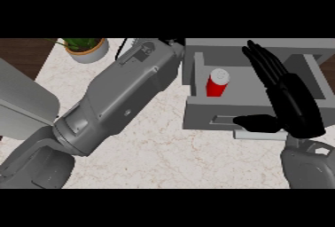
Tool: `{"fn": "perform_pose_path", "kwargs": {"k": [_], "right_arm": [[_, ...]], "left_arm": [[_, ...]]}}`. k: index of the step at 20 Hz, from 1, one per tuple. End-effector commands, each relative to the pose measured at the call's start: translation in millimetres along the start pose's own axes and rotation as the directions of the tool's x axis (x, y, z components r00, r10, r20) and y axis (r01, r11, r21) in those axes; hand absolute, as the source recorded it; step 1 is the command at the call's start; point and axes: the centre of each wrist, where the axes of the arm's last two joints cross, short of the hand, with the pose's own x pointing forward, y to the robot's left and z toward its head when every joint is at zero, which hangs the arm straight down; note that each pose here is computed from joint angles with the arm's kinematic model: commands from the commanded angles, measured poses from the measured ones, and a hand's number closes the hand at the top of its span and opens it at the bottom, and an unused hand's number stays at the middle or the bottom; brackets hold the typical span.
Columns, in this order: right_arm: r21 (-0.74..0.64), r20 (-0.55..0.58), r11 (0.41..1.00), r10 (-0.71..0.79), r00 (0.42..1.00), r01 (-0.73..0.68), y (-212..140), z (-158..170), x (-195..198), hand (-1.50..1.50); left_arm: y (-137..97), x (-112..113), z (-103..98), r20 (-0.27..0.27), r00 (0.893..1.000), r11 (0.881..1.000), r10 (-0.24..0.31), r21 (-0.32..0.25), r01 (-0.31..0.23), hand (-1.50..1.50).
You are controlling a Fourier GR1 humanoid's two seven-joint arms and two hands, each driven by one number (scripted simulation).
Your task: Pick up the can, place it into the drawer and close the drawer
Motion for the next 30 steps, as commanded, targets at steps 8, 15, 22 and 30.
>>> {"fn": "perform_pose_path", "kwargs": {"k": [8, 15, 22, 30], "right_arm": [[0.108, -0.021, 0.964, 0.248, 0.969, -0.244, 66.5, -60.6, -27.8, -1.5], [0.118, -0.084, 0.944, 0.318, 0.944, -0.307, 112.4, -62.2, -65.2, -1.5], [0.086, -0.113, 0.926, 0.375, 0.92, -0.367, 131.0, -65.7, -80.5, -1.5], [0.01, -0.142, 0.919, 0.393, 0.909, -0.395, 123.5, -91.3, -86.5, -1.5]], "left_arm": [[42.9, 18.1, -8.5, 0.003, 1.0, 0.999, -0.021, 0.026, 0.021, -1.5], [54.6, 10.8, 4.3, -0.002, 1.0, 0.999, -0.023, 0.041, 0.023, -1.5], [83.4, 31.2, 2.9, 0.015, 1.0, 0.999, -0.024, 0.029, 0.024, -1.5], [92.0, 27.8, 13.3, 0.014, 1.0, 0.999, -0.006, 0.038, 0.006, -1.5]]}}
